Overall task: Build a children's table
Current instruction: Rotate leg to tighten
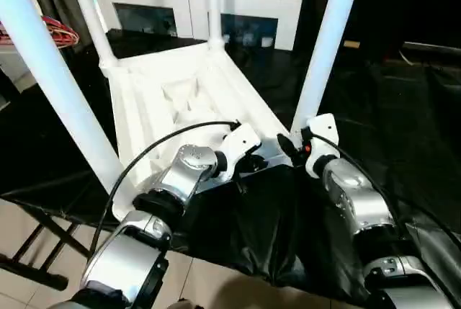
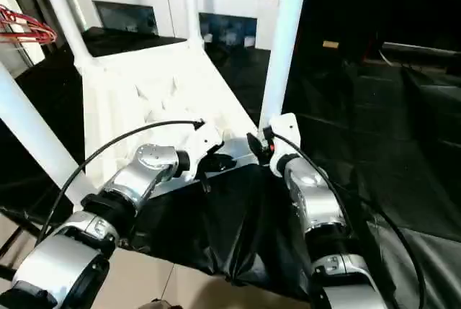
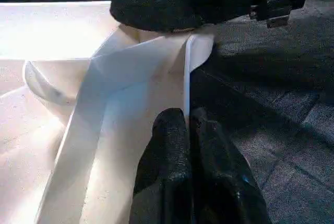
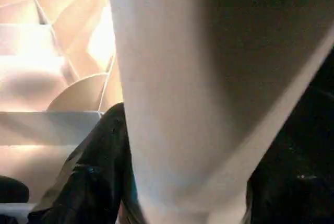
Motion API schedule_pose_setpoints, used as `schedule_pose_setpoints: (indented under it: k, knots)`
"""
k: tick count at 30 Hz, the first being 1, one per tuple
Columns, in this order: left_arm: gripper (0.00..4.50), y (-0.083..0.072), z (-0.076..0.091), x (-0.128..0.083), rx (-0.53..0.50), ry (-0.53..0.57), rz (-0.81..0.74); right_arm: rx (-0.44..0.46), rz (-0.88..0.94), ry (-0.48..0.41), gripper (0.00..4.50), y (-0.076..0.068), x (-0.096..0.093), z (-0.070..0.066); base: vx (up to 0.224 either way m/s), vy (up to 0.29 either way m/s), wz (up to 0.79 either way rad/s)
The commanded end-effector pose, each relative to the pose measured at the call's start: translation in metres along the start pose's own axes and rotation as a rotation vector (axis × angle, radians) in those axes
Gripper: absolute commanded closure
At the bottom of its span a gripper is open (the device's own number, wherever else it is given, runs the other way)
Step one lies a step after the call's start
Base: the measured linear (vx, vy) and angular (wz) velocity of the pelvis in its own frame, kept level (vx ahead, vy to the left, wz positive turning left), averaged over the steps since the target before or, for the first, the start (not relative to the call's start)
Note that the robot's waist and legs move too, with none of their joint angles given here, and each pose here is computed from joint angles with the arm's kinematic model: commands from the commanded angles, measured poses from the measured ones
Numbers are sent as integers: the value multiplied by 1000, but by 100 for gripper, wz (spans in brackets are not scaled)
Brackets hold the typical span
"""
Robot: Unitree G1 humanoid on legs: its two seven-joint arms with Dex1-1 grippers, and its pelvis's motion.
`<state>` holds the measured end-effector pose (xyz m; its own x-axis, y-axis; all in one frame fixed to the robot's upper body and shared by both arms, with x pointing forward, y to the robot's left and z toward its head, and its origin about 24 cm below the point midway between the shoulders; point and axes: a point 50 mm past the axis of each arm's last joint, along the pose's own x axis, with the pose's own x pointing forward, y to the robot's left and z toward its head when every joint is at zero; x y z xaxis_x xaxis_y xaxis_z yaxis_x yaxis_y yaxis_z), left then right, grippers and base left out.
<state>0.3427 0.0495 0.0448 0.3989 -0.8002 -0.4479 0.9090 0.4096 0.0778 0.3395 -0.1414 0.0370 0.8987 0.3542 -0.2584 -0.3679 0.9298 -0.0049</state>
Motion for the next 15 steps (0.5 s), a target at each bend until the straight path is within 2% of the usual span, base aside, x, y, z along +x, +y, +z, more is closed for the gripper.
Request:
schedule_pose_setpoints:
  k: [1,4,7,10,15]
  knots:
    - [450,-13,25,13,40,-97,-63,47,159,64,111,36,8,-14,0,0,0]
    - [450,-10,21,8,42,-99,-75,14,168,49,73,32,7,-11,0,0,0]
    - [450,-7,17,0,51,-107,-107,0,220,31,72,26,3,-7,0,0,0]
    - [450,-3,12,-9,66,-104,-135,-55,342,22,72,19,-5,-4,0,0,0]
    - [450,3,4,-27,89,-101,-214,-148,574,31,72,10,-28,-1,0,0,0]
